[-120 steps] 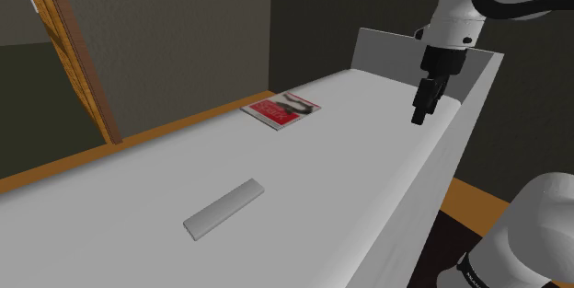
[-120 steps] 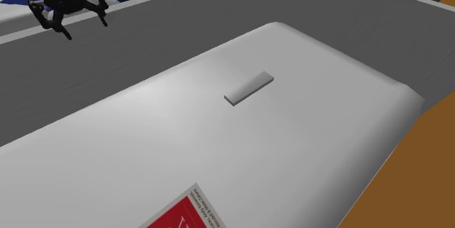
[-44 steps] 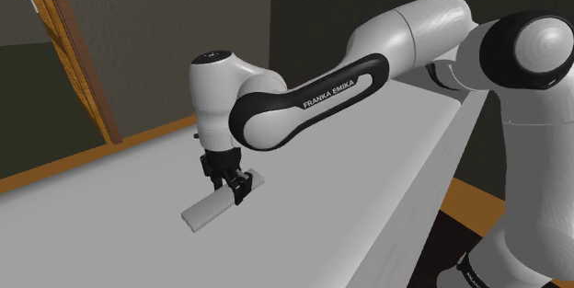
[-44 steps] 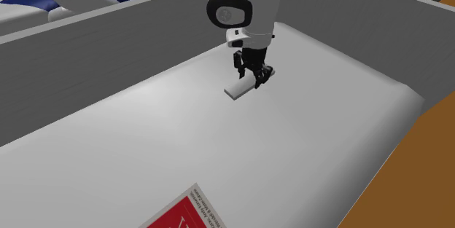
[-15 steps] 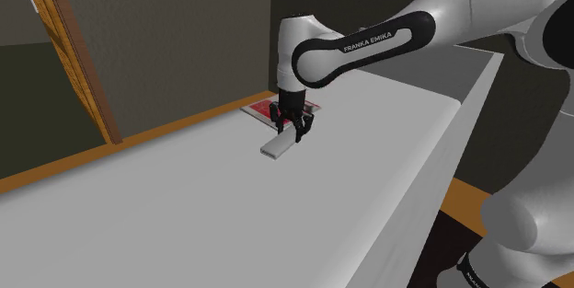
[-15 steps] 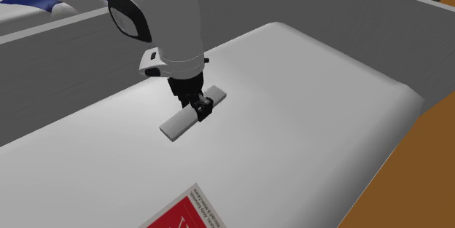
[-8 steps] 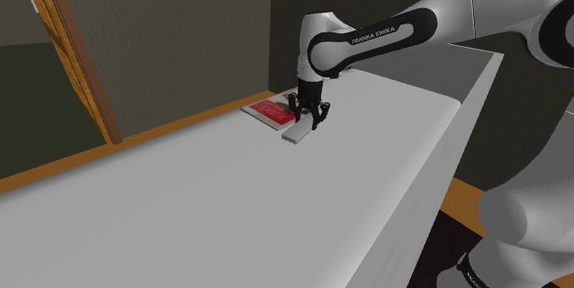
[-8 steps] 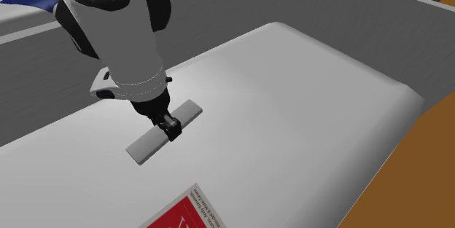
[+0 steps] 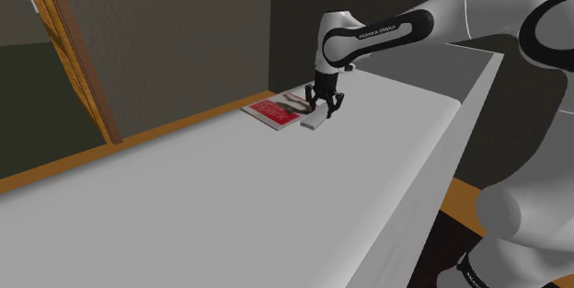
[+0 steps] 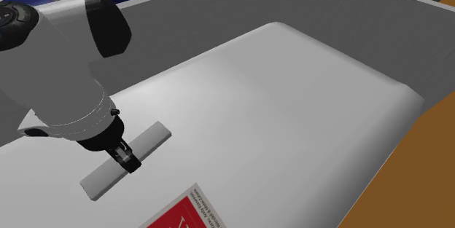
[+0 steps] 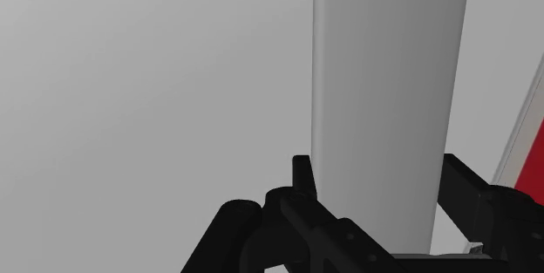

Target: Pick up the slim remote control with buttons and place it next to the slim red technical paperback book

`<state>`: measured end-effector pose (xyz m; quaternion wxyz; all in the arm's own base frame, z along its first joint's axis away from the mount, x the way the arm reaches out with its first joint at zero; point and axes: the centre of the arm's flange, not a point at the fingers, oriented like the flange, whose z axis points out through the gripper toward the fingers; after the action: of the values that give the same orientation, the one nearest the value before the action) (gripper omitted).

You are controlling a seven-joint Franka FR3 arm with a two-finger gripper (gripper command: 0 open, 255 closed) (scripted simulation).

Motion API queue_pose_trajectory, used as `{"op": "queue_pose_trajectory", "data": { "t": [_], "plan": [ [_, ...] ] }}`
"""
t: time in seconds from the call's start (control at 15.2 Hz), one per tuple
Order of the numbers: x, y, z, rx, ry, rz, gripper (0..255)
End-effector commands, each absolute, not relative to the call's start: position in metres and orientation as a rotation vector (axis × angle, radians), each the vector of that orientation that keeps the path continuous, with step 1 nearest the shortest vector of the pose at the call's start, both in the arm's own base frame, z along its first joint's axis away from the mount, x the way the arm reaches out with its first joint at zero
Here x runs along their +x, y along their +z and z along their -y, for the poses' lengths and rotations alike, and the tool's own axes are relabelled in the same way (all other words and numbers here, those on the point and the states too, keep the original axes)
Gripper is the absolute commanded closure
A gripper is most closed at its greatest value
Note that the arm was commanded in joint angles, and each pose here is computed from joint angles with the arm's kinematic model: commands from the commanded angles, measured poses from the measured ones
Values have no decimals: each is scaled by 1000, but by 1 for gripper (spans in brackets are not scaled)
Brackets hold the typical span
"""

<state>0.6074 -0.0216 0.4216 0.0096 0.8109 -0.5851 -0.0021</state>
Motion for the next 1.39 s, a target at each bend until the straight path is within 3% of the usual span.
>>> {"op": "queue_pose_trajectory", "data": {
  "t": [0.0, 1.32],
  "plan": [
    [612, 422, 49, 2533, -5, 1824, 255],
    [618, 344, 73, 2533, -5, 1824, 255]
  ]
}}
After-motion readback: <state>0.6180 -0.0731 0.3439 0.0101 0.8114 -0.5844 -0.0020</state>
